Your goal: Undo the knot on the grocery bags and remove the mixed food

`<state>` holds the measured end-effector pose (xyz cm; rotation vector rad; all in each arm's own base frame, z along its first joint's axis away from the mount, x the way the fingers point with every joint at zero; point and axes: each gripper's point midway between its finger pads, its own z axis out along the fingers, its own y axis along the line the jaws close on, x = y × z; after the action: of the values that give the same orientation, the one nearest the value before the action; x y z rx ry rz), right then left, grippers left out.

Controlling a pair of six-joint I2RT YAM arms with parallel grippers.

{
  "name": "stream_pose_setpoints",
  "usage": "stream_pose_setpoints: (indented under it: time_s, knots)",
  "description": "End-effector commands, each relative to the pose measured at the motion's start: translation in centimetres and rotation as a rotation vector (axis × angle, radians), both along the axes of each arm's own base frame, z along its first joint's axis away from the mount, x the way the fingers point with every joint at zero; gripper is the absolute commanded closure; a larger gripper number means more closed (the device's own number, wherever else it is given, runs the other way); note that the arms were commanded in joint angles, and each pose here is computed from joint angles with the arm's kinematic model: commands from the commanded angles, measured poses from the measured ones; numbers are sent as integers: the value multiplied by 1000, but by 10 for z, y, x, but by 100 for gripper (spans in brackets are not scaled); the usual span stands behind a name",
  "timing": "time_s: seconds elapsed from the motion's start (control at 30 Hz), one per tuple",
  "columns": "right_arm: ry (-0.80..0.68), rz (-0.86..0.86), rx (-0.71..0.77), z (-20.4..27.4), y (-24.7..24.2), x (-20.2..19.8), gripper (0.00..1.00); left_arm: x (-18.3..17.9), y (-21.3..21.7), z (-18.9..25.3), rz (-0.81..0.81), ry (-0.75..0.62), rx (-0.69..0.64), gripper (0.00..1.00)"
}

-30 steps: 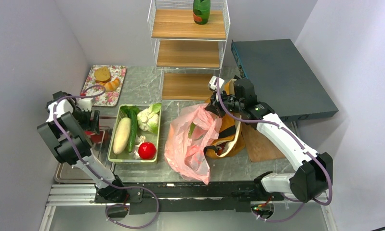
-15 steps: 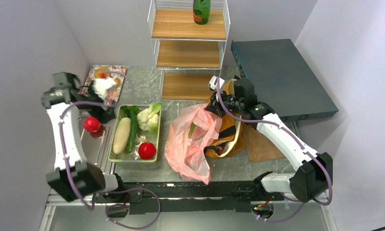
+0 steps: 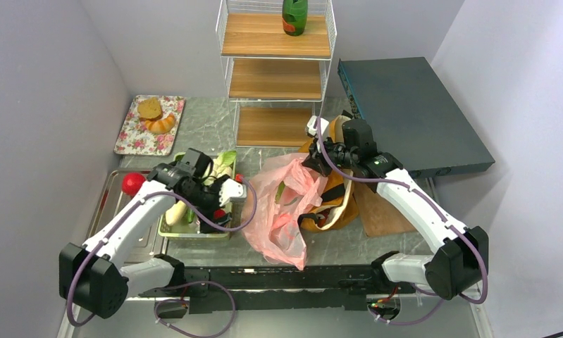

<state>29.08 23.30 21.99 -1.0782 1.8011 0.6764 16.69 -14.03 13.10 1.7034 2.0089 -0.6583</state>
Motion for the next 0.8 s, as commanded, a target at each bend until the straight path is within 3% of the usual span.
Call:
stream_pose_setpoints:
  time_s: [0.0,0.07,0.13,0.33,0.4,0.47,0.6,0.77]
  knots:
    - [-46,-11,-4,7,-3,4,100,23,-2,-20,76,-62,82,1]
    - [-29,-9,7,9,-1,2,100,17,3,-28,73,-55,115,1]
    - [-22,-3,16,9,0,0,100,12,8,-29,69,-54,132,9]
    - [5,84,-28,0,6,-7,100,5,4,16,105,-66,38,49]
    - [-4,98,-48,-1,7,-2,100,11,10,32,161,-79,6,69]
    - [-24,99,-52,1,10,7,100,19,21,46,258,-74,-33,81]
    - [-32,111,-40,7,18,16,100,40,68,74,530,-93,-70,84]
    - [-28,107,-11,9,26,22,100,29,170,41,816,-67,141,82]
